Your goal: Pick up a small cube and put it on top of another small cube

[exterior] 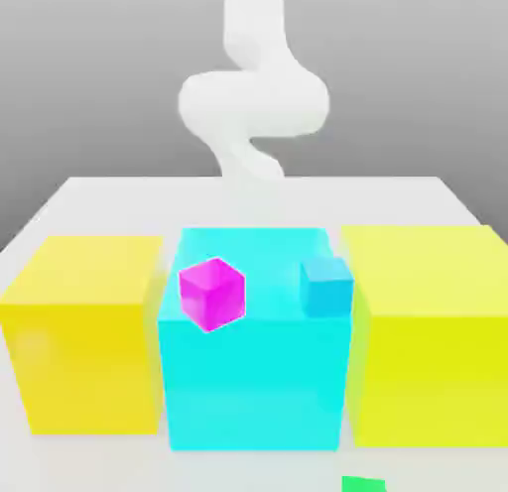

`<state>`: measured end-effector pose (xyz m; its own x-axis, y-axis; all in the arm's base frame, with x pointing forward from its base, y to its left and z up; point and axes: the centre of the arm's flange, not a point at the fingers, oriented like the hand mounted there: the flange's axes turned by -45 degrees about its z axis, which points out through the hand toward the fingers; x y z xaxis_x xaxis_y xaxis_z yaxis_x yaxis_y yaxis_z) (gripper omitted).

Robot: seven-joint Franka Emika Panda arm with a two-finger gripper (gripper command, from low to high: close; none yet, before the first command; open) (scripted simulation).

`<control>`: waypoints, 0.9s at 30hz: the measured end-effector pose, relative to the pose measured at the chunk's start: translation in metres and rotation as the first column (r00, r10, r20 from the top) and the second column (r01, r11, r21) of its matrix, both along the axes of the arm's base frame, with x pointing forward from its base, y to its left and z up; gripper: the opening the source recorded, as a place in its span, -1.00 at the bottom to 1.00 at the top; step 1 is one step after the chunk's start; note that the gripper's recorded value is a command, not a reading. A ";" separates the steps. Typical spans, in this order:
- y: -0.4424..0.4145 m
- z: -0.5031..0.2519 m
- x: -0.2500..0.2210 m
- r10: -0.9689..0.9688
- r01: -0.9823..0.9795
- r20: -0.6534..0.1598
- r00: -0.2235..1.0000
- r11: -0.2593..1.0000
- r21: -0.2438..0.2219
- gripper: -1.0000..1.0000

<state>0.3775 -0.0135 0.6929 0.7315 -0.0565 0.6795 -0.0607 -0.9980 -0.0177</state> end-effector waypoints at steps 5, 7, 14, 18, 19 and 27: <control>-0.035 -0.044 0.060 -0.102 0.104 -0.108 0.989 0.994 0.017 0.00; -0.050 -0.065 0.081 -0.140 0.145 -0.150 0.979 0.989 0.023 0.00; -0.114 -0.148 0.141 -0.264 0.287 -0.293 0.919 0.957 0.038 0.00; -0.158 -0.204 0.164 -0.333 0.375 -0.373 0.866 0.926 0.042 0.00; -0.170 -0.219 0.168 -0.350 0.397 -0.392 0.851 0.917 0.043 0.00; -0.246 -0.348 0.186 -0.435 0.540 -0.540 0.720 0.841 0.042 0.00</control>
<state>0.5633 -0.2594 0.3449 0.7925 -0.5848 0.1732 -0.5901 -0.8069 -0.0242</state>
